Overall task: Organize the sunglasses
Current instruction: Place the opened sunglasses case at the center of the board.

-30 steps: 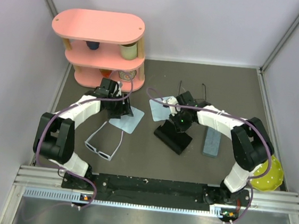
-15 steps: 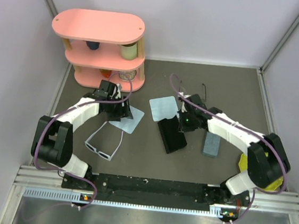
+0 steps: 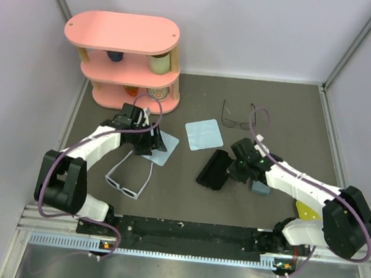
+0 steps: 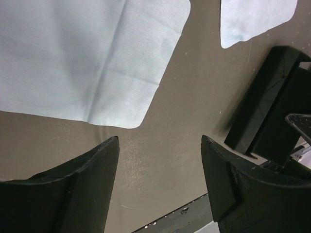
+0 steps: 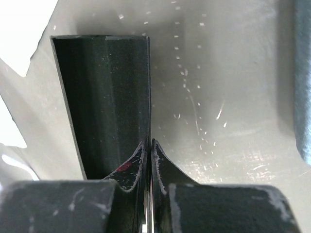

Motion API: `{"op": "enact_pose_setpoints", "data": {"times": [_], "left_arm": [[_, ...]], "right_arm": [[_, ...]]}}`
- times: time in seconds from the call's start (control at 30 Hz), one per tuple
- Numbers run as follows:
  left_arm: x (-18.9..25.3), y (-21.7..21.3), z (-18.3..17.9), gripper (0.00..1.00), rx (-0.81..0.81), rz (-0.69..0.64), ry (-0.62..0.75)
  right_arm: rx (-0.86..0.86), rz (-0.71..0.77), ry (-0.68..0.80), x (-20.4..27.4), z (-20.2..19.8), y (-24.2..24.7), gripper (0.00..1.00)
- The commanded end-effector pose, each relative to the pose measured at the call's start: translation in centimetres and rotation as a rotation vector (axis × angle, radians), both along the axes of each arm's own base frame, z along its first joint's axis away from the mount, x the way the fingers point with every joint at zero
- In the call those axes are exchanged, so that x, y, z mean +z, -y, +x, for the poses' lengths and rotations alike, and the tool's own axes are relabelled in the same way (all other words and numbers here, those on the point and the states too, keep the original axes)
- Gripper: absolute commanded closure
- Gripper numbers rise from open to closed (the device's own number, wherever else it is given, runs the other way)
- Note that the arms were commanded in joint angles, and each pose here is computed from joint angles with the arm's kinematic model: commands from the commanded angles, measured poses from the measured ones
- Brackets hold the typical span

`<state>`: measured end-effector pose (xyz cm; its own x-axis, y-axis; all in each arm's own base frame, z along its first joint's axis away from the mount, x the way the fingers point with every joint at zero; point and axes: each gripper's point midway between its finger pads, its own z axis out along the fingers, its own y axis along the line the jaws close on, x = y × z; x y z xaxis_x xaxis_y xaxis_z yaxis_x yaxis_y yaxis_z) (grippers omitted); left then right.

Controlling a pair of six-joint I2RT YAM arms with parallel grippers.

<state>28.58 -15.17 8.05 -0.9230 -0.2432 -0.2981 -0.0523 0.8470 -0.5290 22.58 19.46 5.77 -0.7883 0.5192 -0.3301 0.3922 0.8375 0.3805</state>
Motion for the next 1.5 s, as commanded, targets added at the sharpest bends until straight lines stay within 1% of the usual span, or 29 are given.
{"op": "enact_pose_setpoints", "data": {"times": [0.0,0.03,0.07,0.17,0.2,0.23,0.27,0.3,0.37,0.4,0.47,0.5,0.6,0.63,0.67,0.73,0.77,0.8,0.87,0.9,0.93,0.97,1.0,1.03,1.07,1.23,1.4,1.43,1.47], "left_arm": [[1.3,0.6,0.0,0.28,-0.015,-0.039,0.054],[1.3,0.6,-0.1,0.28,-0.016,-0.04,0.053],[1.4,0.6,-0.3,0.28,-0.02,-0.044,0.054],[1.2,0.6,-0.6,0.28,-0.02,-0.044,0.054],[1.2,0.6,-0.7,0.28,-0.025,-0.046,0.052],[1.0,0.6,-0.8,0.28,-0.03,-0.046,0.049],[1.0,0.7,-0.9,0.27,-0.033,-0.048,0.045],[0.9,0.8,-1.1,0.27,-0.039,-0.056,0.039],[0.8,1.1,-1.2,0.28,-0.051,-0.063,0.04],[0.7,1.2,-1.3,0.28,-0.053,-0.064,0.037],[0.6,1.4,-1.4,0.28,-0.058,-0.072,0.038],[0.5,1.5,-1.5,0.28,-0.057,-0.076,0.036],[0.4,2.2,-1.6,0.28,-0.067,-0.095,0.036],[0.5,2.4,-1.6,0.28,-0.07,-0.102,0.038],[0.5,3.0,-1.8,0.28,-0.087,-0.111,0.036],[0.5,4.0,-1.9,0.29,-0.104,-0.128,0.044],[0.4,4.6,-2.0,0.3,-0.112,-0.143,0.036],[0.6,5.3,-1.7,0.32,-0.126,-0.155,0.053],[0.5,6.7,-2.0,0.34,-0.146,-0.166,0.041],[0.5,7.3,-1.8,0.39,-0.154,-0.169,0.048],[0.4,8.2,-2.3,0.42,-0.179,-0.169,0.043],[0.0,8.8,-2.3,0.44,-0.185,-0.162,0.034],[-0.4,9.0,-2.1,0.46,-0.182,-0.142,0.037],[-1.0,9.7,-2.4,0.54,-0.2,-0.134,0.031],[-1.2,10.1,-2.4,0.57,-0.199,-0.134,0.028],[-3.3,12.5,-2.1,0.61,-0.23,-0.116,0.003],[-3.7,15.1,-0.2,0.62,-0.261,-0.114,0.019],[-4.7,15.5,-0.4,0.62,-0.278,-0.106,-0.009],[-4.4,16.0,0.3,0.64,-0.292,-0.1,-0.006]], "right_arm": [[-0.376,0.113,0.094,1.6,2.2,0.9,1.0],[-0.424,0.136,0.105,1.9,2.3,1.1,1.0],[-0.512,0.172,0.097,1.4,2.1,1.4,1.0],[-0.618,0.225,0.149,1.4,3.0,2.0,1.0],[-0.637,0.235,0.159,1.3,3.3,2.0,1.0],[-0.64,0.282,0.183,1.7,4.1,1.3,1.0],[-0.633,0.279,0.174,1.0,4.1,1.1,1.0],[-0.612,0.3,0.16,0.9,4.1,0.3,0.98],[-0.577,0.318,0.142,0.7,4.3,-0.8,0.9],[-0.562,0.315,0.112,0.1,3.9,-1.3,0.82],[-0.54,0.308,0.089,-0.5,3.3,-1.7,0.72],[-0.531,0.308,0.081,-0.6,3.1,-1.8,0.61],[-0.475,0.275,0.089,-0.4,2.6,-1.8,0.47],[-0.447,0.253,0.096,0.0,2.6,-1.8,0.46],[-0.406,0.188,0.079,0.5,2.3,-1.4,0.46],[-0.346,0.142,0.075,1.6,2.3,-1.7,0.46],[-0.334,0.104,0.048,1.3,1.6,-1.1,0.46],[-0.323,0.088,0.04,1.4,1.2,-0.8,0.46],[-0.296,0.079,0.054,2.4,0.7,-0.2,0.45],[-0.279,0.049,0.048,2.5,0.1,0.5,0.45],[-0.247,0.023,0.068,3.3,0.0,1.0,0.45],[-0.253,0.014,0.115,4.9,0.0,2.0,0.45],[-0.243,-0.018,0.125,5.3,-0.4,3.0,0.45],[-0.202,-0.039,0.169,6.3,-0.3,3.5,0.45],[-0.197,-0.041,0.236,7.9,0.0,4.3,0.46],[-0.119,-0.107,0.396,11.9,0.9,6.1,0.47],[-0.047,-0.165,0.43,13.1,2.0,5.7,0.48],[-0.038,-0.172,0.433,13.2,2.1,5.7,0.48],[-0.037,-0.174,0.438,13.2,2.3,5.7,0.48]]}}
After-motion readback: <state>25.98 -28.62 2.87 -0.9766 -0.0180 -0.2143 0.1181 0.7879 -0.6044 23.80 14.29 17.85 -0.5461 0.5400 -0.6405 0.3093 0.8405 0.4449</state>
